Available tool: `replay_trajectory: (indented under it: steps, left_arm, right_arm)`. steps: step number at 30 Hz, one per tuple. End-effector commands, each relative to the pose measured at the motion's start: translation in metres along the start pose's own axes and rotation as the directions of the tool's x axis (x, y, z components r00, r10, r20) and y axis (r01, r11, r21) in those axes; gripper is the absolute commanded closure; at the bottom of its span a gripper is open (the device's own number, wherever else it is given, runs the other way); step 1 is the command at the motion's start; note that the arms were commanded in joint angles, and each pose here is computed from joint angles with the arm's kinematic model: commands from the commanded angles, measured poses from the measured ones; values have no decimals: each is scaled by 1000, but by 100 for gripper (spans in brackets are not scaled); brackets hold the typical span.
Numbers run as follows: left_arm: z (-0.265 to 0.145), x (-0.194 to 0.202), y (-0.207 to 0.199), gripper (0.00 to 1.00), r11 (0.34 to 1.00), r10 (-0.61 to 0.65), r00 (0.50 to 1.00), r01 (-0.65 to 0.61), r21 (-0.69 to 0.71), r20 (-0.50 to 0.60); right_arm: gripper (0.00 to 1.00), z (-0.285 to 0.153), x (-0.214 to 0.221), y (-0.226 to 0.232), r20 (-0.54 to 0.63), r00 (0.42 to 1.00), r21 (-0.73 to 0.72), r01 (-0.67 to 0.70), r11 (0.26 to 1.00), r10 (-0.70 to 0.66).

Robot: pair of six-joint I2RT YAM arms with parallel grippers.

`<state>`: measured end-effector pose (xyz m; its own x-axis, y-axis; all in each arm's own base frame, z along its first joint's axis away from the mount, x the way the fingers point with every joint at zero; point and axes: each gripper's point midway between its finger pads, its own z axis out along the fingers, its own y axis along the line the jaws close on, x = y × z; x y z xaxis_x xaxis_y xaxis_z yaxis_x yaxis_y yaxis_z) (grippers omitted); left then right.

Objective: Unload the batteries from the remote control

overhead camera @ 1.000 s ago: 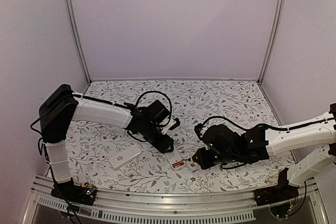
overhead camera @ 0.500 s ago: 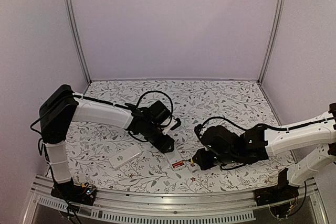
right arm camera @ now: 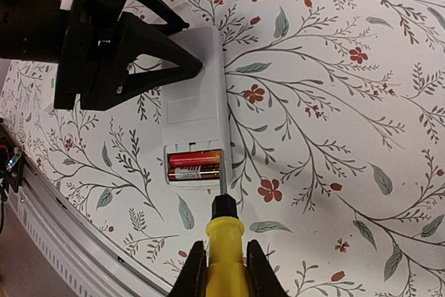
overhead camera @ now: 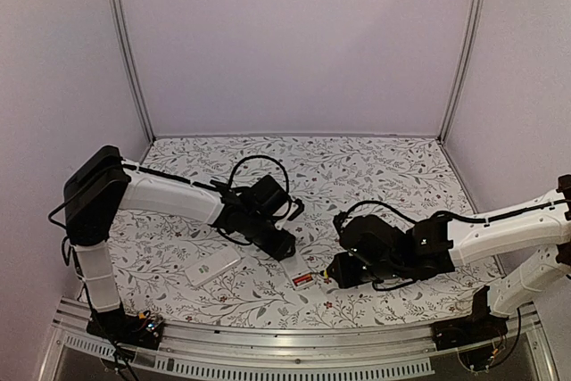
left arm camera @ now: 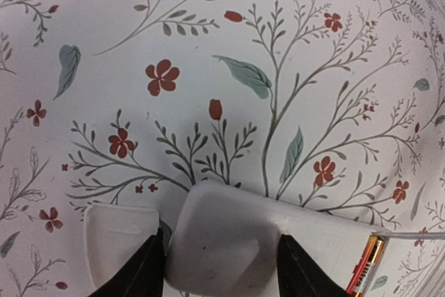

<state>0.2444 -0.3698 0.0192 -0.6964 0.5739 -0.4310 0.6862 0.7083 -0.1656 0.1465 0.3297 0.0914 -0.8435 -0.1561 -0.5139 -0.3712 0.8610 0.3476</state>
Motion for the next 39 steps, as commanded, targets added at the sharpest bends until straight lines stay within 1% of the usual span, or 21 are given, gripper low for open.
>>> replay_trajectory:
  steps: [1, 6, 13, 18, 20, 23, 28, 33, 35, 39]
  left_arm:
    - [17, 74, -4, 46, 999, -27, 981, 19, -42, -193]
    - [18, 93, -2, 47, 995, -57, 977, 38, -95, -205]
    - [20, 110, -6, 48, 993, -71, 970, 48, -106, -233]
    - [21, 116, -9, 48, 993, -71, 966, 45, -109, -249]
    - [21, 117, -4, 48, 989, -77, 966, 44, -139, -245]
    - [21, 122, -5, 49, 988, -85, 963, 49, -143, -257]
    - [23, 131, -6, 50, 987, -82, 957, 38, -159, -279]
    - [24, 134, -7, 50, 986, -81, 955, 34, -164, -285]
    - [24, 136, -7, 50, 985, -80, 954, 31, -169, -290]
    - [24, 136, -7, 50, 984, -79, 954, 28, -176, -290]
  right_arm:
    - [100, 10, 27, -8, -88, 995, 11, -42, 999, 43]
    - [100, 11, 29, -6, -98, 993, 4, -68, 998, 68]
    - [100, 13, 32, 0, -106, 987, -38, -122, 992, 117]
    - [100, 8, 29, 14, -107, 978, -129, -193, 973, 180]
    - [100, 5, 27, 19, -107, 973, -167, -222, 961, 206]
    - [100, 0, 26, 25, -110, 964, -214, -261, 941, 243]
    - [100, -7, 21, 35, -113, 959, -266, -282, 922, 261]
    - [100, -15, 10, 44, -86, 953, -342, -302, 890, 291]
    - [100, -19, 11, 49, -104, 950, -378, -310, 872, 293]
    - [100, -27, 4, 54, -92, 951, -411, -306, 859, 295]
